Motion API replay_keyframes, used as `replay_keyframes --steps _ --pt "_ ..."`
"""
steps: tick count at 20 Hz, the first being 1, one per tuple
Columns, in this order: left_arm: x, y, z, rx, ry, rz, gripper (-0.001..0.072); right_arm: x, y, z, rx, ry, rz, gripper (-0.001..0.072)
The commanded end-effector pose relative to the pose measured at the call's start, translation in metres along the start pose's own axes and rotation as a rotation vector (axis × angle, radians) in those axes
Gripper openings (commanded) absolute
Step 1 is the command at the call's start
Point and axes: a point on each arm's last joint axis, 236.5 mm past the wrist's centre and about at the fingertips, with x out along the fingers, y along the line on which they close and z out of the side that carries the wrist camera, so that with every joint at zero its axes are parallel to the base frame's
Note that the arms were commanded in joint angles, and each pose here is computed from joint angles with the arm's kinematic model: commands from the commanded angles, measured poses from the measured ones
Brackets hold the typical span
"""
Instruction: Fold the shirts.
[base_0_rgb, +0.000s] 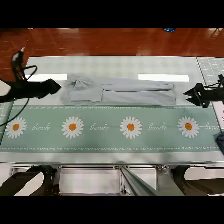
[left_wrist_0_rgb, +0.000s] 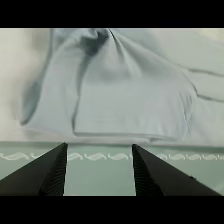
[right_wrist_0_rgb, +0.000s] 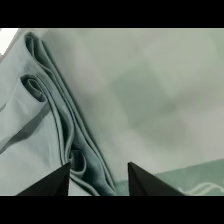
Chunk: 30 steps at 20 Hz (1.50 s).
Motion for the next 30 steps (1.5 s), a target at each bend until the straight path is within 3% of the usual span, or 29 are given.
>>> replay_keyframes --steps 1,7,8,9,10,11,12,13,14,18,24,30 --pt "0.019 -0.023 -0.022 0.01 0.017 -0.05 0.0499 0.035 0.015 -0.009 -0.003 0.032 0.019 0.0413" --pt "0.031 -0.027 -0.029 -0.016 0.05 -0.066 0.0499 0.081 0.043 -0.016 -0.049 0.119 0.031 0.041" --pt "0.03 -0.028 -0.029 -0.017 0.049 -0.067 0.0499 0.087 0.052 -0.018 -0.072 0.127 0.037 0.0359" --pt "0.03 -0.027 -0.029 -0.016 0.05 -0.067 0.0499 0.089 0.062 -0.019 -0.107 0.128 0.045 0.0216" --pt "0.03 -0.028 -0.029 -0.017 0.05 -0.067 0.0499 0.089 0.074 -0.019 -0.171 0.127 0.061 0.0026" --pt "0.03 -0.028 -0.029 -0.017 0.051 -0.067 0.0497 0.085 0.086 -0.019 -0.209 0.13 0.077 0.0024" --pt "0.03 -0.028 -0.031 -0.019 0.059 -0.07 0.043 0.077 0.096 -0.018 -0.24 0.131 0.09 0.0023" --pt "0.03 -0.029 -0.034 -0.021 0.072 -0.074 0.0182 0.065 0.104 -0.017 -0.27 0.124 0.096 0.0023" --pt "0.03 -0.03 -0.038 -0.019 0.086 -0.077 0.0013 0.05 0.109 -0.017 -0.303 0.11 0.088 0.0024" --pt "0.033 -0.061 -0.04 -0.008 0.072 -0.14 0.0014 -0.025 0.117 -0.037 -0.487 0.056 -0.027 0.0023" --pt "0.074 -0.178 -0.046 0.277 0.078 -0.286 0.0014 -0.116 0.142 -0.127 -0.6 -0.11 0.01 0.0023" --pt "0.137 -0.302 -0.152 0.482 0.42 -0.424 0.0014 -0.169 0.155 -0.19 -0.64 -0.207 0.055 0.0023"
